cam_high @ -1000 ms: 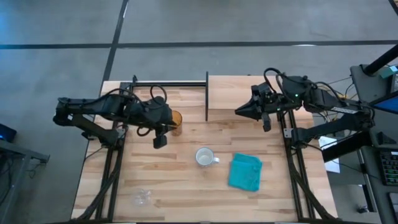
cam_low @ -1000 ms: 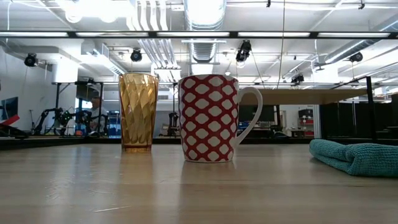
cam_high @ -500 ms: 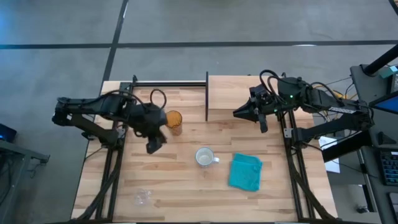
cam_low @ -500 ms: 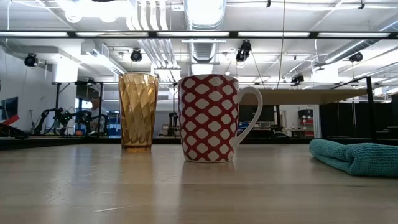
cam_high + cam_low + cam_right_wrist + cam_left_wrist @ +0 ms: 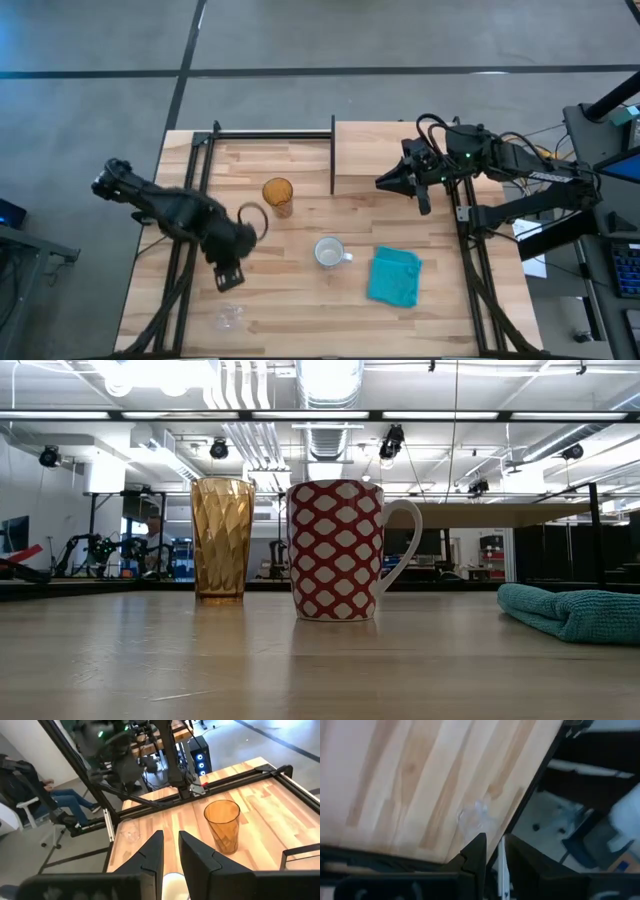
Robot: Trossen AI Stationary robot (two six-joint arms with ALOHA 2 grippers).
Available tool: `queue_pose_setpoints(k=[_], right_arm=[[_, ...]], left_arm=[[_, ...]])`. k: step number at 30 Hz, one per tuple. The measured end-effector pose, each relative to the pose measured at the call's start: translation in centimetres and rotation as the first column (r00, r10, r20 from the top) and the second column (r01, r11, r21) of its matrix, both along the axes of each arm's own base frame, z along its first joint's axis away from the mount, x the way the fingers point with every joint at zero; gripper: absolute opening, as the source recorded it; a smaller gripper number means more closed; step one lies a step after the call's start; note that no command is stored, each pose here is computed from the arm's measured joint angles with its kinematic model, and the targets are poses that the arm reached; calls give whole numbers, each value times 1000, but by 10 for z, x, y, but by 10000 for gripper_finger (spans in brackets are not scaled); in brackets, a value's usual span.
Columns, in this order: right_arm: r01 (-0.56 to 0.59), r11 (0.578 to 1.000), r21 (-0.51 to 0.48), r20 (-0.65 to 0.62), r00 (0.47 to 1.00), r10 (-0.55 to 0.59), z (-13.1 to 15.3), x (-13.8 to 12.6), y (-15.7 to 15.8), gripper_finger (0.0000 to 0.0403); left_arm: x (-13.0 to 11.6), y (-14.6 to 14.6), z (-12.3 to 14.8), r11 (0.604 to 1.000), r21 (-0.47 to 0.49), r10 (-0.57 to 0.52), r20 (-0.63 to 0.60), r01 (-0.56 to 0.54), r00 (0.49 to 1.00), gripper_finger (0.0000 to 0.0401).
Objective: Stack small to large cups/mugs on shelf
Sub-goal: Put the transparent mug on the shelf
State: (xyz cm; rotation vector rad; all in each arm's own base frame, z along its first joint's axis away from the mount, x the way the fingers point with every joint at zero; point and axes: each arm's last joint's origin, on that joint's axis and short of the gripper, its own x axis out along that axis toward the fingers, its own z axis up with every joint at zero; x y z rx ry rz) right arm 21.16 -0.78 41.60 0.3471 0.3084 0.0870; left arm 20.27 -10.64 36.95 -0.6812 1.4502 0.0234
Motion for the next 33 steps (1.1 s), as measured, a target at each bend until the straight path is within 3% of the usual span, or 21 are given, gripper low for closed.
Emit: queue_pose_setpoints(k=[5, 11, 15, 19, 24, 28, 33], right_arm=[[-13, 999, -46, 7, 1000, 14, 0, 0, 0, 54], [-17, 998, -59, 8, 1000, 18, 0, 0, 0, 54], [-20, 998, -66, 8, 1000, 20, 0, 0, 0, 54], [-33, 994, -102, -9, 999, 32, -2, 0, 0, 54], [-39, 994, -102, -51, 998, 34, -6, -2, 0, 54], [-43, 994, -97, -102, 994, 34, -11, -4, 0, 54], [-48, 994, -97, -132, 991, 35, -13, -5, 0, 54]], left_arm=[[-1, -32, -21, 997, 32, -60, -100, 63, 993, 57], [-6, -59, -45, 993, 69, 113, -244, -99, 963, 57], [-1, -76, -54, 977, -21, 203, -198, -211, 959, 57], [10, -88, -64, 928, -118, 339, -118, -352, 933, 57], [13, -93, -79, 861, -125, 465, -197, -493, 863, 57], [13, -98, -87, 843, -95, 498, -233, -529, 835, 57], [14, -104, -96, 861, -89, 448, -335, -501, 829, 57]])
